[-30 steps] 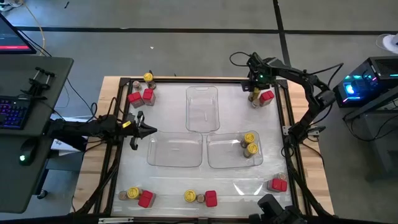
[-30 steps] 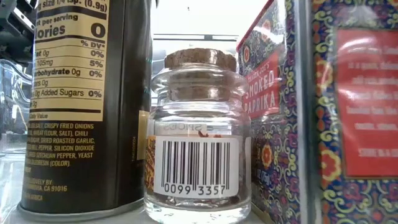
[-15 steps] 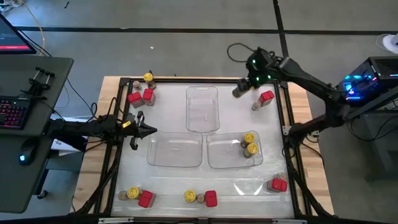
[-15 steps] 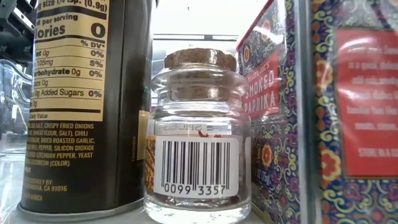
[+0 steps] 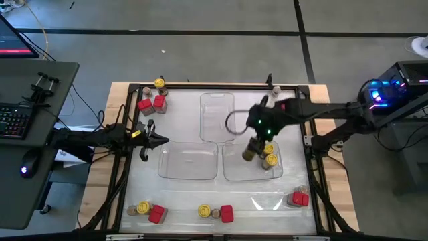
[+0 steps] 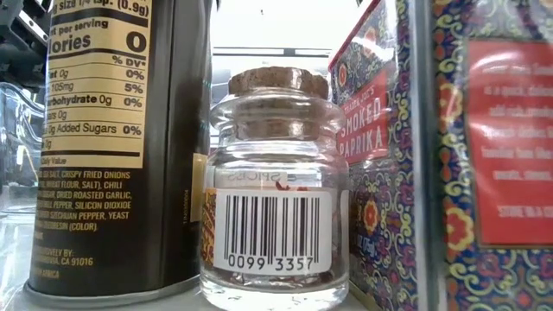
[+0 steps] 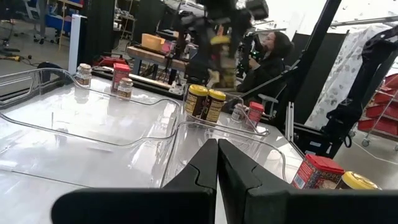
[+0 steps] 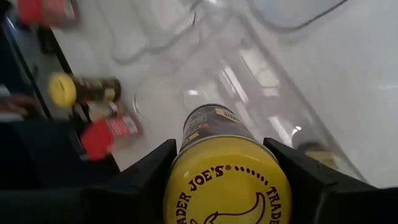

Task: Sort spices by type
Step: Put the yellow seasoning bottle into the bottom right transparent bin

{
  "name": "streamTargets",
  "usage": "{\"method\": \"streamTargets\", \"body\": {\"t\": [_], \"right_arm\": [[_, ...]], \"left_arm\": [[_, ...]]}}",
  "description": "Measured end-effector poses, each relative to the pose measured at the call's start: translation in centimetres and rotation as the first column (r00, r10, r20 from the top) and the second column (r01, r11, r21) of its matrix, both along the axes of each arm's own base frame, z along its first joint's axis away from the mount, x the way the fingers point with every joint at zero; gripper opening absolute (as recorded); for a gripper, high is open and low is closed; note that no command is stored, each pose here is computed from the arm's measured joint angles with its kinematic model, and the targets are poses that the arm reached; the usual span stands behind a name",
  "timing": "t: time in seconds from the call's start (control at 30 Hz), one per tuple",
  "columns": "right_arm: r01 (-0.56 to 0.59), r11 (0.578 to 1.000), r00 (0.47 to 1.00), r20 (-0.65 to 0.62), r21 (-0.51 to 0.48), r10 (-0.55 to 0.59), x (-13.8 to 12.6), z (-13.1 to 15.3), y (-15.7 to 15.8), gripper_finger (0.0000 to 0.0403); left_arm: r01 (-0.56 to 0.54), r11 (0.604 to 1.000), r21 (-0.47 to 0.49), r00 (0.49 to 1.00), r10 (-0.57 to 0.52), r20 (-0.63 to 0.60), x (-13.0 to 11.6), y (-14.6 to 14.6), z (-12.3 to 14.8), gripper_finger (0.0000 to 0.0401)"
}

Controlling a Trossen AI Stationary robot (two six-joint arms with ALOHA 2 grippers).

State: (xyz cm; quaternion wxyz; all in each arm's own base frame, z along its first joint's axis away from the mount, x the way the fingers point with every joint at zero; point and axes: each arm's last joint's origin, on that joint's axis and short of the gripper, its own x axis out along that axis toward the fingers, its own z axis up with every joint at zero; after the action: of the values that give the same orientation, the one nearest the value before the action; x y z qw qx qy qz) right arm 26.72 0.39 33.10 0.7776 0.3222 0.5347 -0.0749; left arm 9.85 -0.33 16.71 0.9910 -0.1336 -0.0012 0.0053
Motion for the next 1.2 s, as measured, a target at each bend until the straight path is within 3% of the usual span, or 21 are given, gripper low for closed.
{"method": "streamTargets", "body": {"t": [0.33,0.57,0.73,0.9,1.03,1.2], "right_arm": [[-0.175,0.965,0.968,-0.216,-0.198,0.131,3.5,-5.4,2.6,0.0214],[-0.251,0.942,0.926,-0.340,-0.223,0.166,4.5,-7.9,2.8,0.0214],[-0.264,0.921,0.917,-0.372,-0.287,0.147,5.0,-9.0,2.5,0.0214],[-0.284,0.914,0.906,-0.391,-0.288,0.158,5.3,-9.5,2.4,0.0215],[-0.282,0.898,0.906,-0.403,-0.339,0.132,5.3,-9.6,2.2,0.0245],[-0.256,0.920,0.906,-0.407,-0.297,0.121,5.2,-9.6,1.9,0.0258]], "left_arm": [[0.000,1.000,0.000,1.000,0.000,-0.001,0.0,0.0,0.0,0.0000],[0.000,1.000,0.000,1.000,0.000,0.000,0.0,0.0,0.0,0.0000],[0.000,1.000,0.000,1.000,0.000,0.000,0.0,0.0,0.0,0.0000],[0.000,1.000,0.000,1.000,0.000,-0.001,0.0,0.0,0.0,0.0000],[-0.001,1.000,0.000,1.000,0.001,0.000,0.0,0.0,0.0,0.0000],[0.000,1.000,0.000,1.000,0.000,0.000,0.0,0.0,0.0,0.0000]]}}
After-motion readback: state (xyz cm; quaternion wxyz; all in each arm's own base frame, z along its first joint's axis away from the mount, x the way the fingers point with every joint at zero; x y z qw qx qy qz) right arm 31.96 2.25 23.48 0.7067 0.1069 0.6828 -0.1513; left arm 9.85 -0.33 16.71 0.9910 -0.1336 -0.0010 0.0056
